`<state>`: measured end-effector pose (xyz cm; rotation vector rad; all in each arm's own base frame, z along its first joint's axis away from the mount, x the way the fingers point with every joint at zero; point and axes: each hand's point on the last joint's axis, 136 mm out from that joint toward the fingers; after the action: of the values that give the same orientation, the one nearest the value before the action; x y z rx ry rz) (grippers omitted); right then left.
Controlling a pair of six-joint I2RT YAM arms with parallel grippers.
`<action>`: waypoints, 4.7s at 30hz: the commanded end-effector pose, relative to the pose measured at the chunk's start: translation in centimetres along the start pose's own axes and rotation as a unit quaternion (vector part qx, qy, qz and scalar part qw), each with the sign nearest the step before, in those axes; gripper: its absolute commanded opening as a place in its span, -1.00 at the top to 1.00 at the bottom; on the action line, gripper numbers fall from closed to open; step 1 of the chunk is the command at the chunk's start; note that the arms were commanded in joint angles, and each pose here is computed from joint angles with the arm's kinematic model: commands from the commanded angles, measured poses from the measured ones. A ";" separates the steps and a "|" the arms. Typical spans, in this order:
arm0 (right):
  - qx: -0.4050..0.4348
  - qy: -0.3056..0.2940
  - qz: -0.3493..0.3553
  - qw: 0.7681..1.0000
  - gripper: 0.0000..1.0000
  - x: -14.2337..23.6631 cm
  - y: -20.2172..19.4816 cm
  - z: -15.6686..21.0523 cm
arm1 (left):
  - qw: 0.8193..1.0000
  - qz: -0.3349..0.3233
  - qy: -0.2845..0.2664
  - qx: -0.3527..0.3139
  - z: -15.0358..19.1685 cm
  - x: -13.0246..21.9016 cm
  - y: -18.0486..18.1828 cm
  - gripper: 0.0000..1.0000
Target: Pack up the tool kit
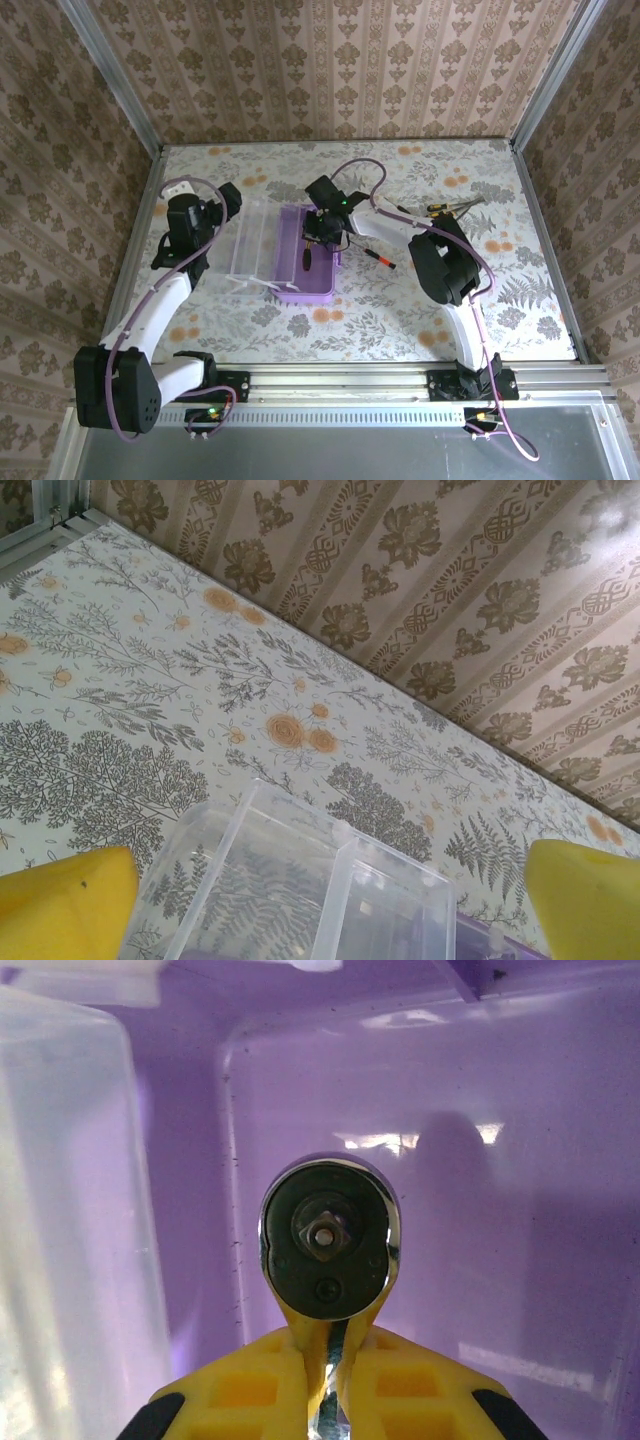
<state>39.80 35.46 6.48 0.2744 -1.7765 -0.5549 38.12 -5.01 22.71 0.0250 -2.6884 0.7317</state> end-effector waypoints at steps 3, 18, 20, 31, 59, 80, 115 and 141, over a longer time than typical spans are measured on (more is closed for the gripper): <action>-0.005 0.002 0.000 1.000 0.73 -0.9 0.4 0.0 | 1.000 0.019 -0.006 0.004 -0.3 0.0 -0.5 -1.00; -0.008 0.012 0.005 1.000 0.40 -0.7 0.9 -0.1 | 1.000 0.030 0.005 0.008 0.2 -0.5 -0.9 -1.00; -0.006 0.007 0.000 1.000 0.40 0.0 1.3 -0.4 | 0.999 0.033 0.005 0.008 0.1 -0.4 -1.0 -1.00; 0.011 -0.078 0.006 0.997 0.39 7.9 2.4 -3.0 | 0.998 0.060 0.004 0.014 -0.1 -0.2 -2.1 -1.00; -0.264 -0.125 0.167 0.942 -0.46 20.2 -35.3 3.0 | 0.910 0.372 0.182 -0.004 9.1 6.0 -19.1 -1.00; -0.295 -0.068 0.101 0.948 -0.56 16.9 -34.0 8.3 | 0.909 0.375 0.181 -0.011 9.0 6.1 -19.2 -1.00; -0.105 0.067 0.126 0.984 -0.34 14.2 -25.6 10.1 | 0.913 0.366 0.178 -0.029 9.2 5.7 -18.9 -1.00; -0.045 -0.014 0.153 0.987 -0.25 17.6 -22.8 5.0 | 0.912 0.365 0.182 -0.037 9.5 5.6 -18.9 -1.00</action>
<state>28.02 9.85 6.69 -0.0246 -1.7001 -0.4402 31.46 -25.36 24.81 -1.0410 -2.2950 0.7512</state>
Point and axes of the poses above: each hand's point on the last joint's axis, 136 mm out from that joint toward the fingers, its own x axis back along the fingers, its own y axis along the line the jaws close on, z = x × y, and after that the axes turned 1 degree about -x, right-handed
